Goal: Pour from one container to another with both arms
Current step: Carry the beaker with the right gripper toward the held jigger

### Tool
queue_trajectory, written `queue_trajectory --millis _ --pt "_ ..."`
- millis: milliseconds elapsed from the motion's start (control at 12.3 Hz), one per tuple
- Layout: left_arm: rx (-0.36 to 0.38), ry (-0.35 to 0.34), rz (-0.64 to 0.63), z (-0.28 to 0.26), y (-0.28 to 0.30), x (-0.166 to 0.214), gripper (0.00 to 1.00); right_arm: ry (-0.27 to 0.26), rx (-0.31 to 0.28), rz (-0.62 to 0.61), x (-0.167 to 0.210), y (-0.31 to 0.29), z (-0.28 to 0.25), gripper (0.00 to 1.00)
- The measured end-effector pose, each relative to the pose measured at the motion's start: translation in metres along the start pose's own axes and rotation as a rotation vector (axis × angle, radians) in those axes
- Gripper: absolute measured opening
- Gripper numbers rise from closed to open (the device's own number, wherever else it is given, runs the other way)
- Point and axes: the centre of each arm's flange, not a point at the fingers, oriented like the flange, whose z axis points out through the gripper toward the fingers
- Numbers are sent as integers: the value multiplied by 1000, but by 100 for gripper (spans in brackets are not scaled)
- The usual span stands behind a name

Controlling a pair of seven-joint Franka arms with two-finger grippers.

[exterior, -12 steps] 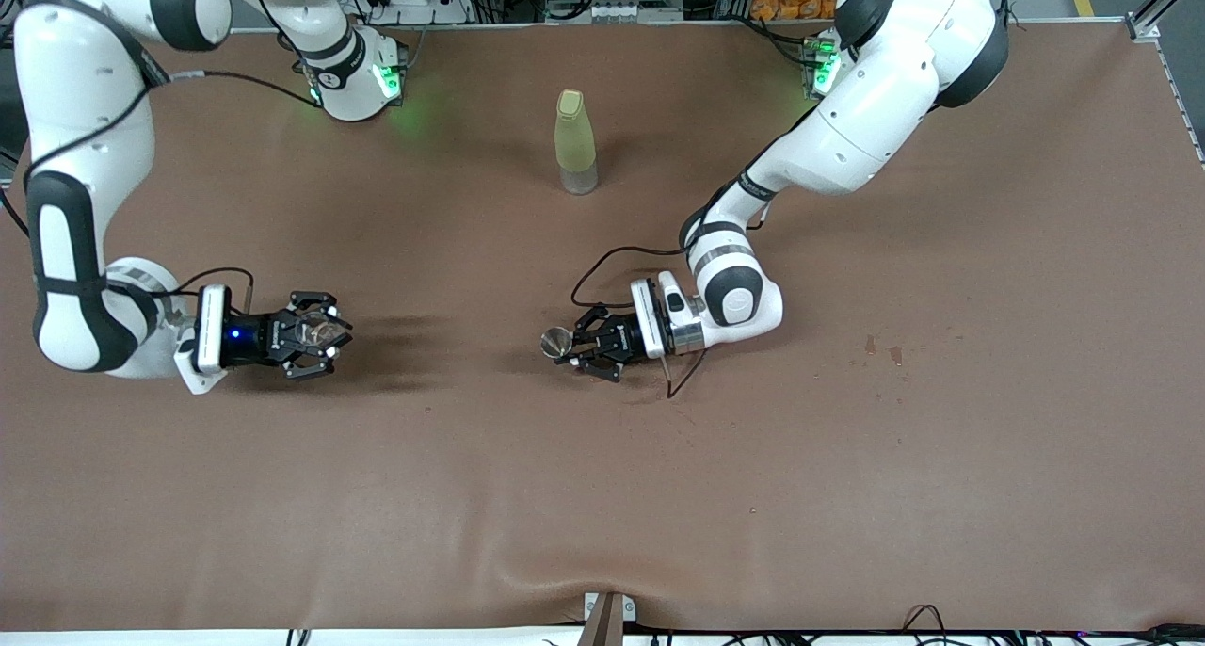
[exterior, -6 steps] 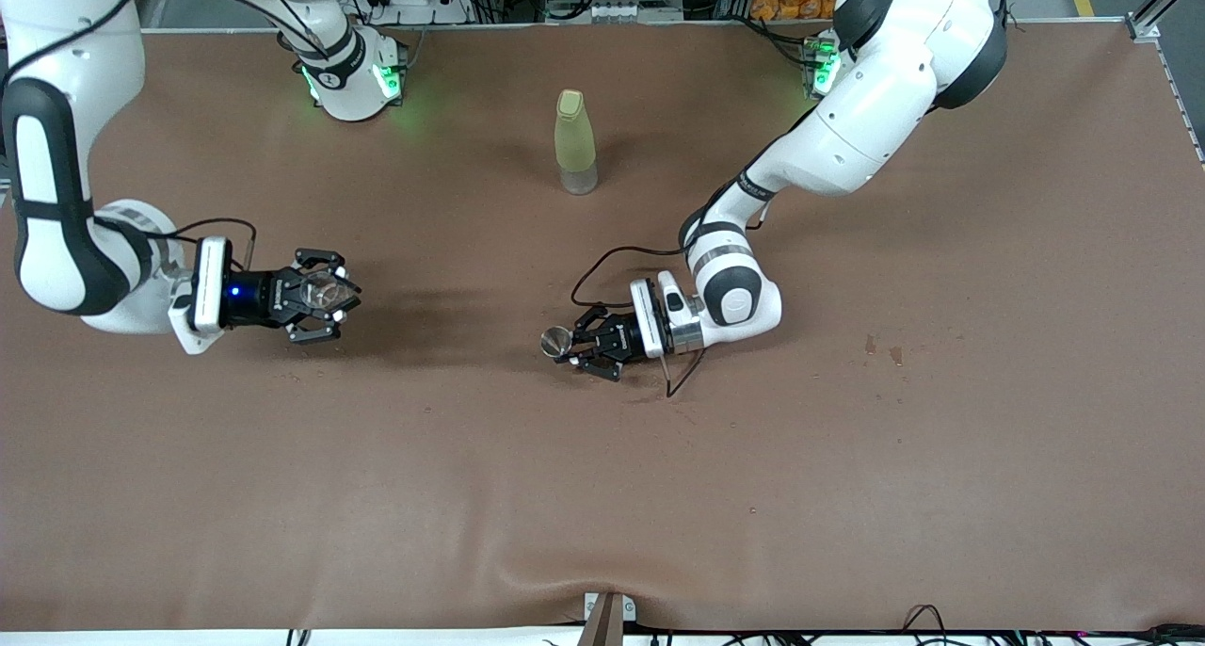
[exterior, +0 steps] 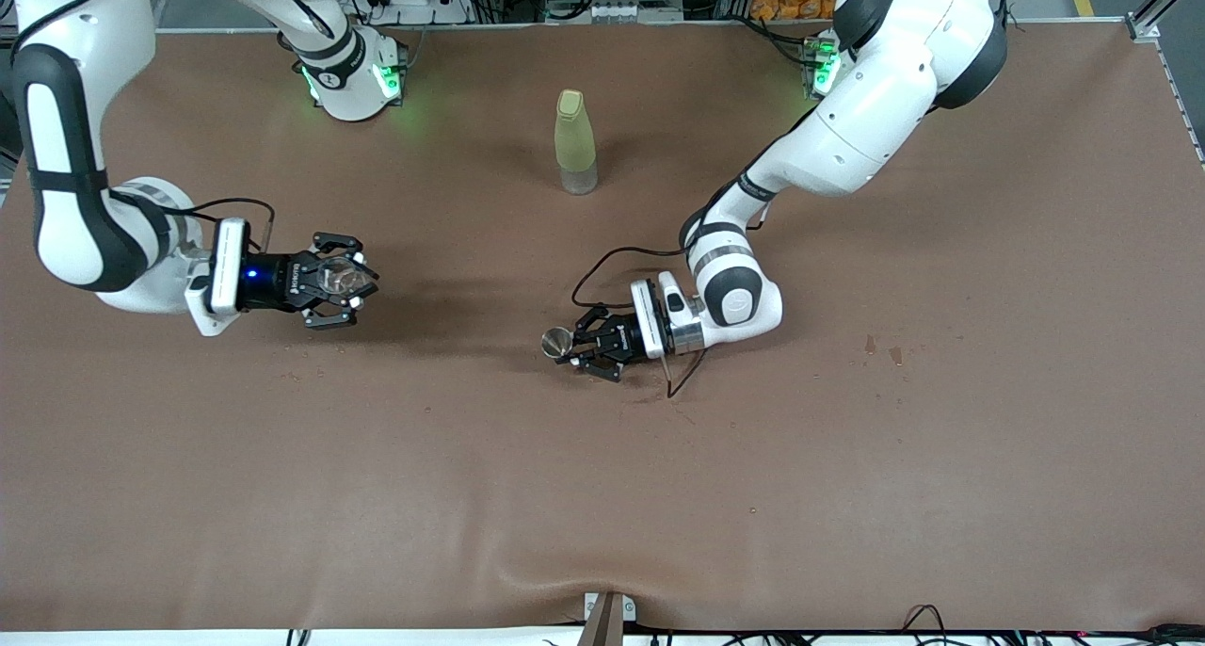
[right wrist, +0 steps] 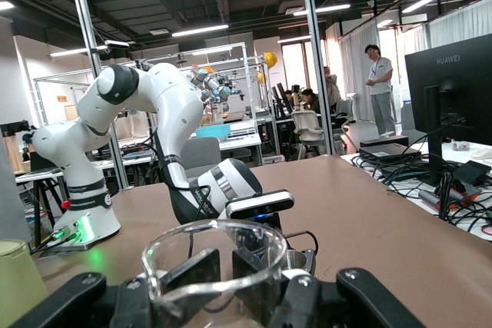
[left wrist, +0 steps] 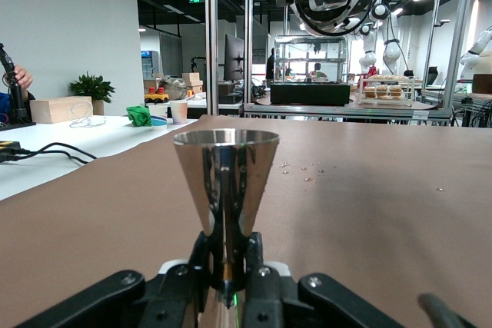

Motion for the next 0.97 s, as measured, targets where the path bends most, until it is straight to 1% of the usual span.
queue_trajectory --millis 730,974 --pt "2 0 5 -1 -2 0 21 18 -38 23 -4 -16 88 17" --pt "-2 -2 5 1 1 -1 21 10 -44 28 -6 -19 105 17"
